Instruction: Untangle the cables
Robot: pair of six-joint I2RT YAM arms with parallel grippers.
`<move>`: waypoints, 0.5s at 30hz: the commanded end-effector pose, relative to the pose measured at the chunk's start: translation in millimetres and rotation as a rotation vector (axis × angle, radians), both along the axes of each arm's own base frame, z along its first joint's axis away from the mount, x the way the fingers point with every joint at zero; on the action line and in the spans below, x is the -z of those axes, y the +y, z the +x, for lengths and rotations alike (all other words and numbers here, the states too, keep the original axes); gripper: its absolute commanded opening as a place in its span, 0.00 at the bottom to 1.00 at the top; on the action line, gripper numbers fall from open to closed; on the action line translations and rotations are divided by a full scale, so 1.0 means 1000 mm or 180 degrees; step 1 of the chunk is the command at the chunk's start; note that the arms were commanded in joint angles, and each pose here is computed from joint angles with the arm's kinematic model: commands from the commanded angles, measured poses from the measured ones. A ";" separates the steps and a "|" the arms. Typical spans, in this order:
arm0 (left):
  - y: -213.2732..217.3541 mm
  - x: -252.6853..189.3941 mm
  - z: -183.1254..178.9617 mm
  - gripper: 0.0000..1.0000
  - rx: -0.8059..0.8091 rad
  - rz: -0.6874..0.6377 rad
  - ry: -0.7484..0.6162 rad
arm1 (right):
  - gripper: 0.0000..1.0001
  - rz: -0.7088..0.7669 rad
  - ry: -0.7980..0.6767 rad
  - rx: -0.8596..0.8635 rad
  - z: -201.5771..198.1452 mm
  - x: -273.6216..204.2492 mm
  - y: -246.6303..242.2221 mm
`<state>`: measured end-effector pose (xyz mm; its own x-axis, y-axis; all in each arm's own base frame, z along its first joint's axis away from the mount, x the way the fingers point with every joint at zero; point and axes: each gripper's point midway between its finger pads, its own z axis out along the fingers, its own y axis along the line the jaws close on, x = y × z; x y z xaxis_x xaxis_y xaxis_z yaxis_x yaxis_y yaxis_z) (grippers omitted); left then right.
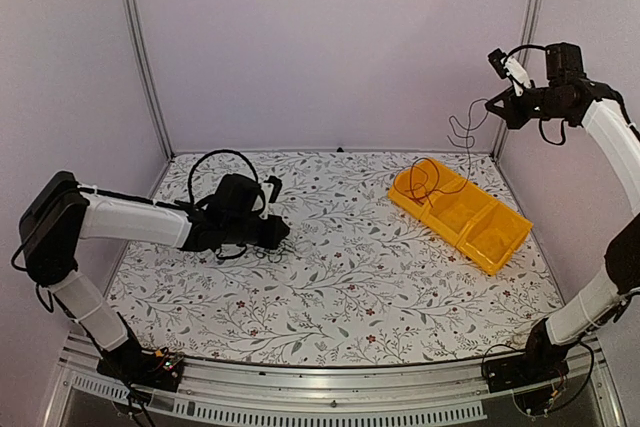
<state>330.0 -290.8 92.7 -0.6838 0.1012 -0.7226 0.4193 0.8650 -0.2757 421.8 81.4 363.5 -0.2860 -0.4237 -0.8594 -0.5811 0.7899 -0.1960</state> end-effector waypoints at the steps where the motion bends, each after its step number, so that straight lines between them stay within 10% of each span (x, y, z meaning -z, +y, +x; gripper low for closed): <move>1: -0.001 0.002 0.009 0.08 0.0014 0.0030 0.0009 | 0.00 -0.0107 0.0077 0.0099 -0.006 0.011 -0.014; 15: 0.004 0.005 0.014 0.12 -0.0005 0.0082 0.0059 | 0.00 -0.0387 0.0663 0.0190 0.011 0.115 -0.035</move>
<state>339.4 -291.1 82.4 -0.7018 0.1181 -0.7025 0.4146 0.8697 -0.2679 425.5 51.2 286.7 -0.4378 -0.4639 -0.7702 -0.5536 0.8141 -0.1757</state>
